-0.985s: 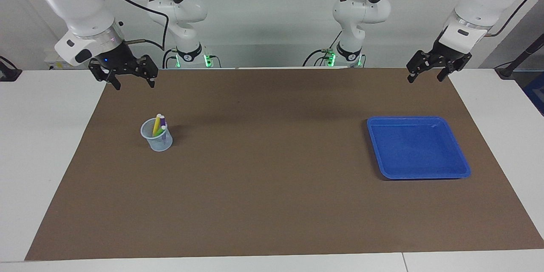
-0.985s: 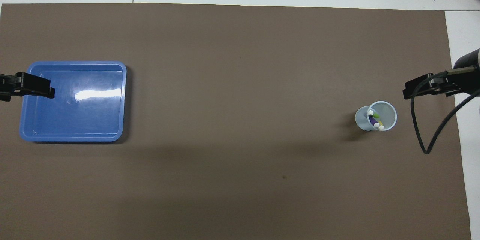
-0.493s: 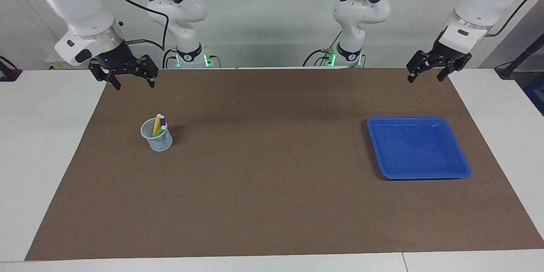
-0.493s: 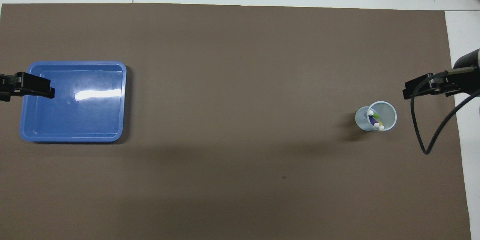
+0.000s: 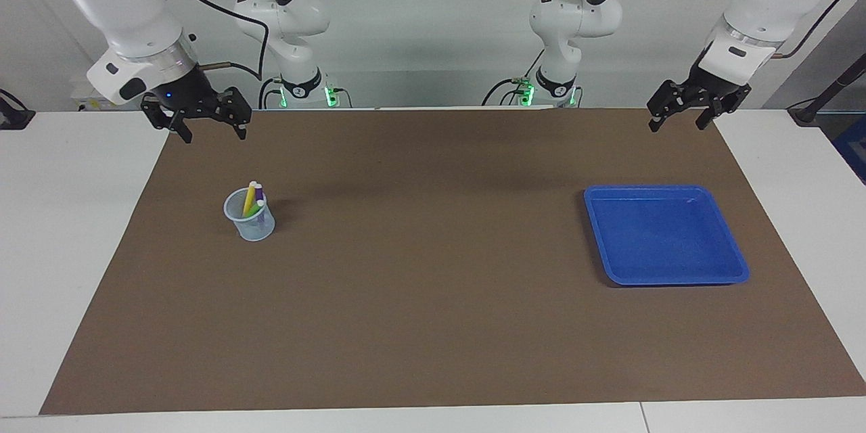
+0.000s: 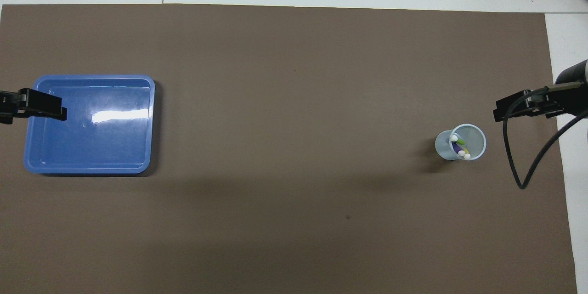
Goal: Transfer and insert pens with both arms
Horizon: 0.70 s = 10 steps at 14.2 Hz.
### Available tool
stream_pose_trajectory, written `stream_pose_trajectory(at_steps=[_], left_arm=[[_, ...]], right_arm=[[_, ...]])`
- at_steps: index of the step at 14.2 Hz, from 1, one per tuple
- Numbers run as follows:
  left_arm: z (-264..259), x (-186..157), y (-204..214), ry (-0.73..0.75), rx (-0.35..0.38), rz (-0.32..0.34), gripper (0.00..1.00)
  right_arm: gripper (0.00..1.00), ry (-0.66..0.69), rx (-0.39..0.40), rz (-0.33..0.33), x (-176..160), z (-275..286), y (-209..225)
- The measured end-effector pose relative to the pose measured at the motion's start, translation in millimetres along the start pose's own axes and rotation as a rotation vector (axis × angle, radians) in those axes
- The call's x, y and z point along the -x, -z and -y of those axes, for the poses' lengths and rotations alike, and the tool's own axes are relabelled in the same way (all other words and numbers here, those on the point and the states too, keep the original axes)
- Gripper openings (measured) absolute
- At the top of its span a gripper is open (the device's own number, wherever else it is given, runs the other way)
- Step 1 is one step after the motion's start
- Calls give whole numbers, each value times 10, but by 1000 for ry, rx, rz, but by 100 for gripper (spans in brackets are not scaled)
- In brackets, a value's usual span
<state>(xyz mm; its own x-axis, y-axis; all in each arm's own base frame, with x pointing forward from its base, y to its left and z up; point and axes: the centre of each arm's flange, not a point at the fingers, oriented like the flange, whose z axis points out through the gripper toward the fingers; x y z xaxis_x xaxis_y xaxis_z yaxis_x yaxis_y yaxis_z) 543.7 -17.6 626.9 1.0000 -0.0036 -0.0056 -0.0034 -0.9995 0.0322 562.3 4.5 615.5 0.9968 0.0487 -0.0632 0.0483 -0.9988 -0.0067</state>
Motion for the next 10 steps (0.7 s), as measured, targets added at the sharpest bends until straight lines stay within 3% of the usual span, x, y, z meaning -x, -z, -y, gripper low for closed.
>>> stream_pose_trajectory(at_steps=[10], left_arm=[[0,0,0,0,0,0,100]], right_arm=[[100,0,0,-5,10,1,27]])
